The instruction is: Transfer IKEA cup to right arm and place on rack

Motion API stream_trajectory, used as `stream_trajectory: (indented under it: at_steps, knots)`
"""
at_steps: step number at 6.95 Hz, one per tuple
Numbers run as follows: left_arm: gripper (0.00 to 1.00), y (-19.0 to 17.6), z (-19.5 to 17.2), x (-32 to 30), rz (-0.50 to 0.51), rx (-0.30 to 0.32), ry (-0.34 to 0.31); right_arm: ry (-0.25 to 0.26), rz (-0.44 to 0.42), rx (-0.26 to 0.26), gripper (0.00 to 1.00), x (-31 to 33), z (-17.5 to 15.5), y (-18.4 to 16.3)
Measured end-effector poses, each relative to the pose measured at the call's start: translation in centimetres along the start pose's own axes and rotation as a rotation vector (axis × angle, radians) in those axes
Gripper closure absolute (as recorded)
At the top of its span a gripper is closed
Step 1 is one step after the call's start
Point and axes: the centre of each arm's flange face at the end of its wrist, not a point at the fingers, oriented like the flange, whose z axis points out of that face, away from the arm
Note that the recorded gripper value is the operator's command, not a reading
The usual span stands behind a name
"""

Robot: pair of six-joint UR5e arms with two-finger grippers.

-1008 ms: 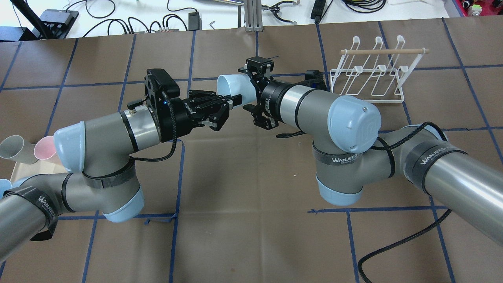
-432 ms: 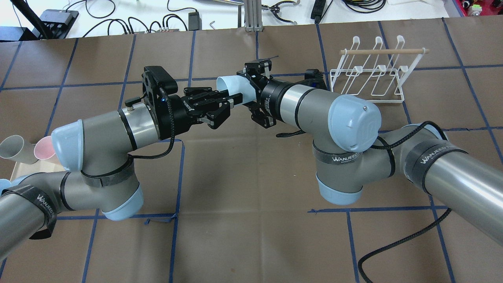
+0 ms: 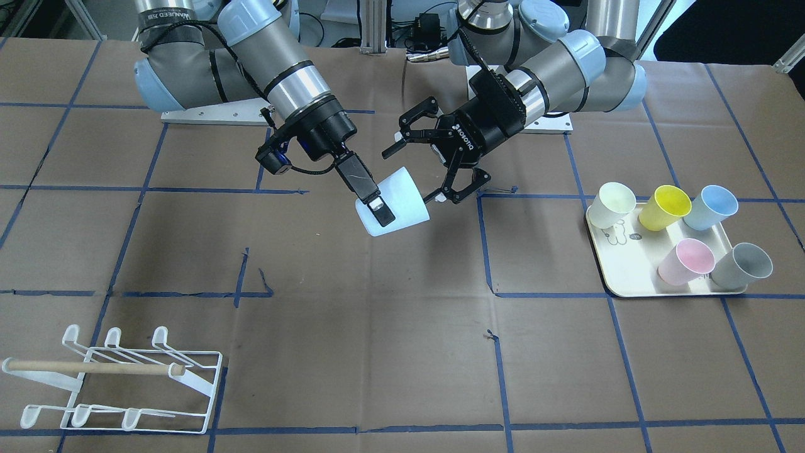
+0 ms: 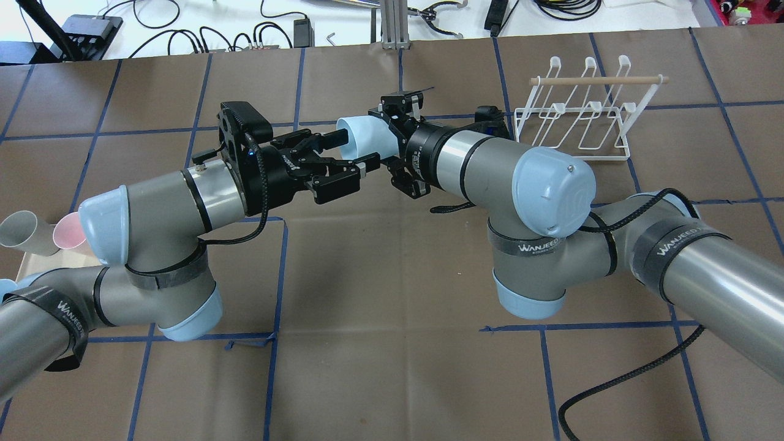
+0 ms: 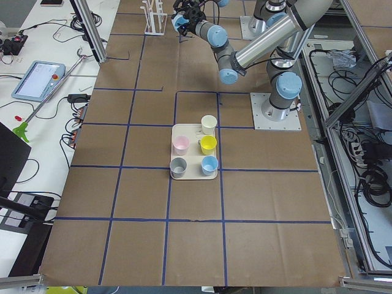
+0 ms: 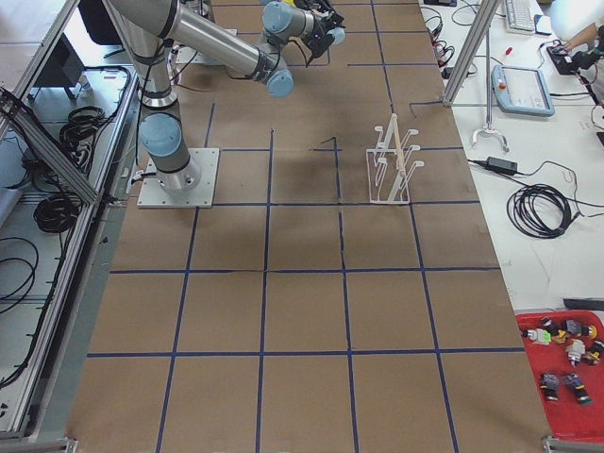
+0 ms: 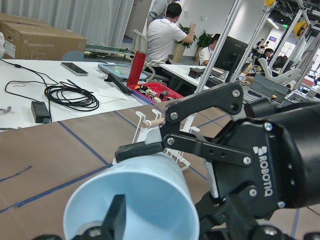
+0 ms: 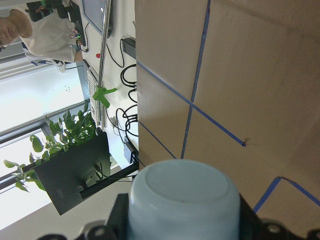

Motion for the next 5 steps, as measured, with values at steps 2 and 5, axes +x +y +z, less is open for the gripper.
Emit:
stream_trajectory:
  at_steps: [2, 5]
  knots:
    - [0.01, -0.3, -1.5, -1.8, -0.022, 0.012, -0.083, -0.021, -0.007, 0.016, 0.84, -1.1, 0.0, -0.8]
    - [0.01, -1.5, -5.1, -6.8, -0.131, 0.022, -0.285, -0.084, -0.196, 0.115, 0.91, -5.0, -1.4, -6.3]
